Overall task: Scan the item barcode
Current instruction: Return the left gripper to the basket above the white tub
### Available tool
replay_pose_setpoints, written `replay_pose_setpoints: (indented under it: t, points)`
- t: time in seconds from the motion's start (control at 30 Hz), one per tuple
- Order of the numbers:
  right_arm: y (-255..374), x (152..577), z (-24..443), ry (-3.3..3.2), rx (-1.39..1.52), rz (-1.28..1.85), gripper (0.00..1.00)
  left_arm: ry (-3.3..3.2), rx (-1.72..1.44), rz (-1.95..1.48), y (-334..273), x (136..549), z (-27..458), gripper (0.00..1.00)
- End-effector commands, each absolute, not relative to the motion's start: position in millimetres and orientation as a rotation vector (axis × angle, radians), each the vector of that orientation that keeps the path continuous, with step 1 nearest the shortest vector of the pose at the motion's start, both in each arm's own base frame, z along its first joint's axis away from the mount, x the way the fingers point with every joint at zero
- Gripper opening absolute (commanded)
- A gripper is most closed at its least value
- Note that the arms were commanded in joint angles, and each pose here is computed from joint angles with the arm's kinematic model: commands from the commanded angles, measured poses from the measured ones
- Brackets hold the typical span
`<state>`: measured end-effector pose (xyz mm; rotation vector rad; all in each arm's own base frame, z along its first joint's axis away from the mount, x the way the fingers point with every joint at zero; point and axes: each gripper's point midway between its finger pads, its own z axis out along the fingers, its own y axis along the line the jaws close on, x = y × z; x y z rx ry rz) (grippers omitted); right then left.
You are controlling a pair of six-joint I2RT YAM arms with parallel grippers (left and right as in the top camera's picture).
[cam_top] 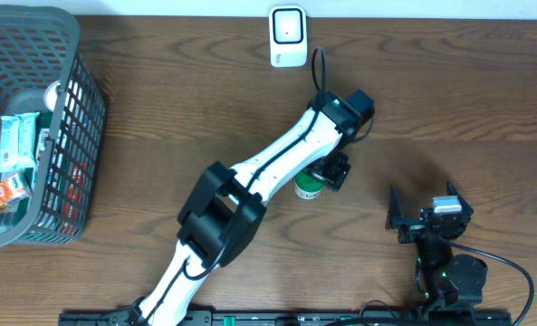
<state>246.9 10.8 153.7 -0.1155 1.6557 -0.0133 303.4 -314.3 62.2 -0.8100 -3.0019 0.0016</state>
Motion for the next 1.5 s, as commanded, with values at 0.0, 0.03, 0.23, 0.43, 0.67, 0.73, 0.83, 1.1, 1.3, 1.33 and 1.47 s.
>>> replay_pose_setpoints:
  t: [0.0, 0.03, 0.23, 0.43, 0.67, 0.73, 0.83, 1.1, 1.3, 1.33, 1.47]
  points:
    - [10.6, 246.8, 152.7, 1.66, -0.105, -0.006, 0.99, -3.175, -0.815, 0.151, -314.9, 328.0, 132.6, 0.86]
    - [10.6, 246.8, 152.7, 1.659, -0.105, -0.006, 0.99, -3.211, -0.8, 0.179, -311.5, 334.2, 144.7, 0.85]
    - [10.6, 246.8, 152.7, 1.66, -0.105, -0.006, 0.99, -3.522, -0.55, 0.225, -245.7, 383.0, 231.4, 0.85]
    - [10.6, 246.8, 152.7, 1.66, -0.105, -0.006, 0.99, -3.825, 0.081, 0.272, -111.9, 416.5, 327.0, 0.85]
    - [10.6, 246.8, 152.7, 1.66, -0.105, -0.006, 0.99, -3.928, 0.946, 0.327, 53.1, 402.6, 402.4, 0.85]
    - [10.6, 246.8, 152.7, 1.659, -0.105, -0.006, 0.99, -3.904, 1.111, 0.396, 86.1, 393.6, 415.5, 0.84]
    - [10.6, 246.8, 152.7, 1.66, -0.105, -0.006, 0.99, -3.862, 1.342, 0.406, 133.8, 387.7, 424.2, 0.85]
    - [10.6, 246.8, 152.7, 1.66, -0.105, -0.006, 0.99, -3.587, 1.569, 0.32, 208.3, 409.6, 346.9, 0.89]
    - [10.6, 246.8, 152.7, 1.66, -0.105, -0.006, 0.99, -3.478, 1.484, 0.312, 221.9, 430.8, 286.6, 0.9]
    - [10.6, 246.8, 152.7, 1.659, -0.105, -0.006, 0.99, -3.463, 1.472, 0.314, 222.7, 432.8, 278.8, 0.9]
    - [10.6, 246.8, 152.7, 1.66, -0.105, -0.006, 0.99, -3.441, 1.327, 0.248, 225.2, 436.0, 247.1, 0.9]
